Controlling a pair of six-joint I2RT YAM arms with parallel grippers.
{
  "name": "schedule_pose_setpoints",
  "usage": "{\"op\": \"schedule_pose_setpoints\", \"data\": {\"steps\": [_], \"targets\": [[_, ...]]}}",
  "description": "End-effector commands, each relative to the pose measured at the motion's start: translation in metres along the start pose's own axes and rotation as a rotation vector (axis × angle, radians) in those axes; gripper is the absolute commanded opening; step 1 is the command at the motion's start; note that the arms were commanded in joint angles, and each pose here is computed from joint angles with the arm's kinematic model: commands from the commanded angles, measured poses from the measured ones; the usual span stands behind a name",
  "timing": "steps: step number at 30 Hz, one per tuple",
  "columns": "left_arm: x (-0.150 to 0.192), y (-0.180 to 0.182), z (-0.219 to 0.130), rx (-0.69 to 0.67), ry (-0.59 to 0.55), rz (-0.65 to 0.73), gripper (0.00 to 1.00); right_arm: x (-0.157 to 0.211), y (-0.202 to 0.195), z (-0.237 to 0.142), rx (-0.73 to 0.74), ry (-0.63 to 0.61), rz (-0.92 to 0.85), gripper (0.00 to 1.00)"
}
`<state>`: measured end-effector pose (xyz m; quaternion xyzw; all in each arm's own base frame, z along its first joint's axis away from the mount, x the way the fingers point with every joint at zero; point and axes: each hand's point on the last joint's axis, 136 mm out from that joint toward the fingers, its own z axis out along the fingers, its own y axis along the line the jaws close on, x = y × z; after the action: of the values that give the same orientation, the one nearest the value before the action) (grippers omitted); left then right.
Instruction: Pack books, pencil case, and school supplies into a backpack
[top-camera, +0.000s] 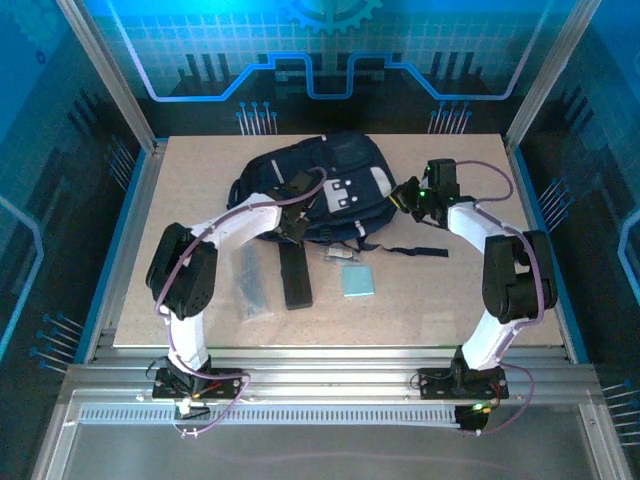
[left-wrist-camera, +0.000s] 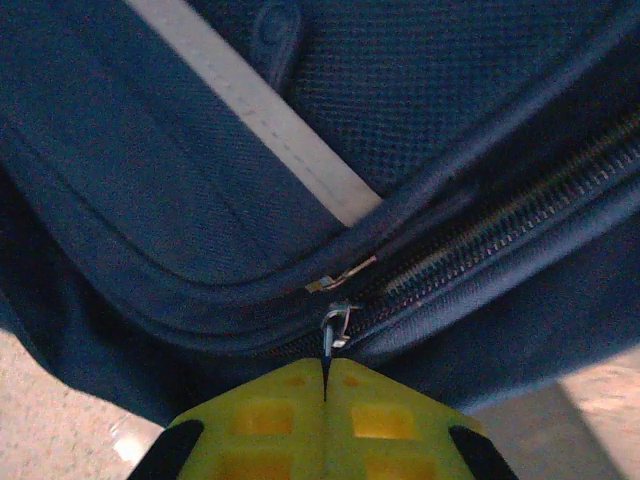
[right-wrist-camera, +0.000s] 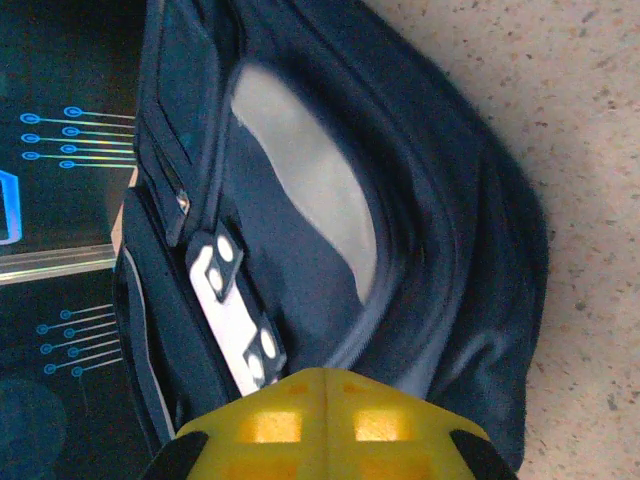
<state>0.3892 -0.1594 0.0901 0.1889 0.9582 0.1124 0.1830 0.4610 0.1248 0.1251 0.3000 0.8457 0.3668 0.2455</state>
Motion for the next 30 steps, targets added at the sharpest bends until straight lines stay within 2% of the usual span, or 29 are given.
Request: {"op": "schedule_pose_setpoints", "data": {"steps": [1, 3, 5, 7, 11, 14, 18, 24, 27, 30], "targets": [[-0.003, -0.020, -0.032, 0.104, -0.049, -0.043, 0.00, 0.012, 0.015, 0.000, -0.012, 0.026, -0.056, 0.00], [-0.015, -0.031, -0.044, 0.163, -0.081, -0.074, 0.00, 0.019, 0.019, -0.001, -0.025, 0.044, -0.057, 0.00], [-0.028, -0.040, -0.058, 0.217, -0.115, -0.095, 0.00, 0.029, 0.024, 0.000, -0.054, 0.073, -0.040, 0.06], [-0.042, -0.050, -0.075, 0.282, -0.157, -0.116, 0.00, 0.043, 0.030, 0.001, -0.088, 0.117, -0.016, 0.19], [-0.064, -0.065, -0.104, 0.352, -0.230, -0.115, 0.00, 0.074, 0.042, 0.005, -0.143, 0.205, 0.037, 0.51], [-0.077, -0.075, -0.120, 0.390, -0.270, -0.108, 0.00, 0.100, 0.050, 0.010, -0.180, 0.283, 0.085, 0.62], [-0.087, -0.090, -0.124, 0.406, -0.288, -0.068, 0.00, 0.122, 0.055, 0.018, -0.204, 0.349, 0.138, 0.67], [-0.083, -0.106, -0.119, 0.409, -0.263, -0.018, 0.00, 0.119, 0.047, 0.038, -0.171, 0.314, 0.179, 0.67], [-0.079, -0.100, -0.116, 0.378, -0.260, -0.022, 0.00, 0.122, 0.053, 0.044, -0.182, 0.333, 0.166, 0.66], [-0.075, -0.090, -0.113, 0.336, -0.258, -0.047, 0.00, 0.115, 0.046, 0.035, -0.140, 0.297, 0.126, 0.66]]}}
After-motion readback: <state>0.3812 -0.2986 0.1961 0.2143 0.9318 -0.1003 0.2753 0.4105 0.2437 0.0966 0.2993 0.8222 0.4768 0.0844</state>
